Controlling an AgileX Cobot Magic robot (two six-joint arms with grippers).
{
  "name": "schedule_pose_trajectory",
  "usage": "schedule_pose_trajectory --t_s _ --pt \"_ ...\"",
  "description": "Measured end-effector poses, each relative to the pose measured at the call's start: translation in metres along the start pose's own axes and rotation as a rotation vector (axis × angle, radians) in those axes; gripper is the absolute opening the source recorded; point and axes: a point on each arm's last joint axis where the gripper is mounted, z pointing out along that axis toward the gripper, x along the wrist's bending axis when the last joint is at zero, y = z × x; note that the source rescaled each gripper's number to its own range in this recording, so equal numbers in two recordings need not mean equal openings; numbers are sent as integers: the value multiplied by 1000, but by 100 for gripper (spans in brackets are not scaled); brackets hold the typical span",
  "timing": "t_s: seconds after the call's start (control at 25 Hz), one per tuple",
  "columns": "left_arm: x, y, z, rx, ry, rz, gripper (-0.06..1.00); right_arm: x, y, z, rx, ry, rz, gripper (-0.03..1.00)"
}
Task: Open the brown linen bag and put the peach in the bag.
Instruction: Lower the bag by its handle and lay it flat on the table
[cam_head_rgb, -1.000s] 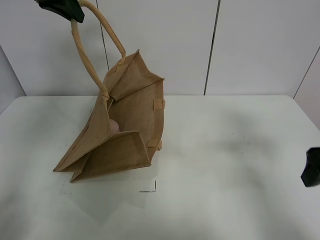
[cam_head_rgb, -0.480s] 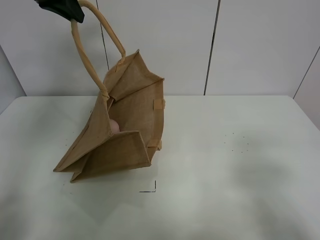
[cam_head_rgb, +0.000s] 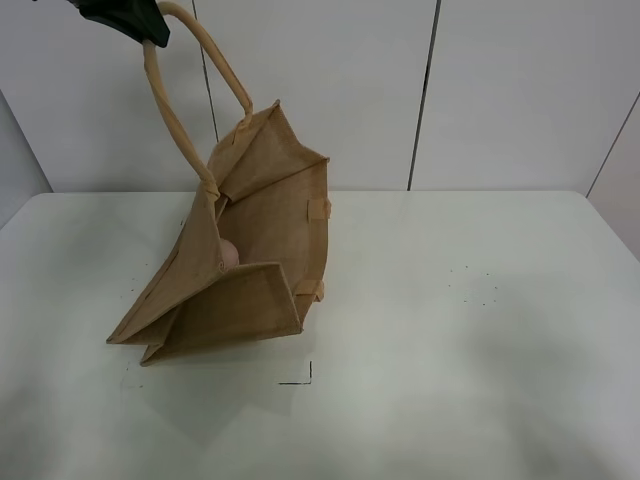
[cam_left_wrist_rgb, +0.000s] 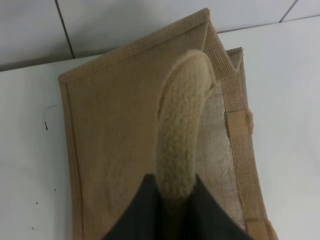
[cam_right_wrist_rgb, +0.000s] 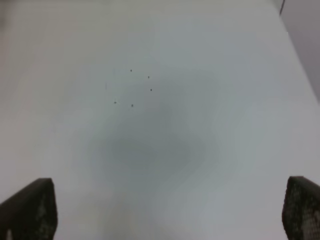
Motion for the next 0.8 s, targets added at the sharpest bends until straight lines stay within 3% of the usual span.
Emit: schedule_pose_trajectory --t_s 0.24,0.56,0.8 --pt "2 -11 32 104 -10 -16 0 0 0 0 0 0 0 100" --pt "4 -39 146 359 -105 -76 0 0 0 0 0 0 0 100" --pt "12 -65 222 489 -99 -104 0 0 0 0 0 0 0 100"
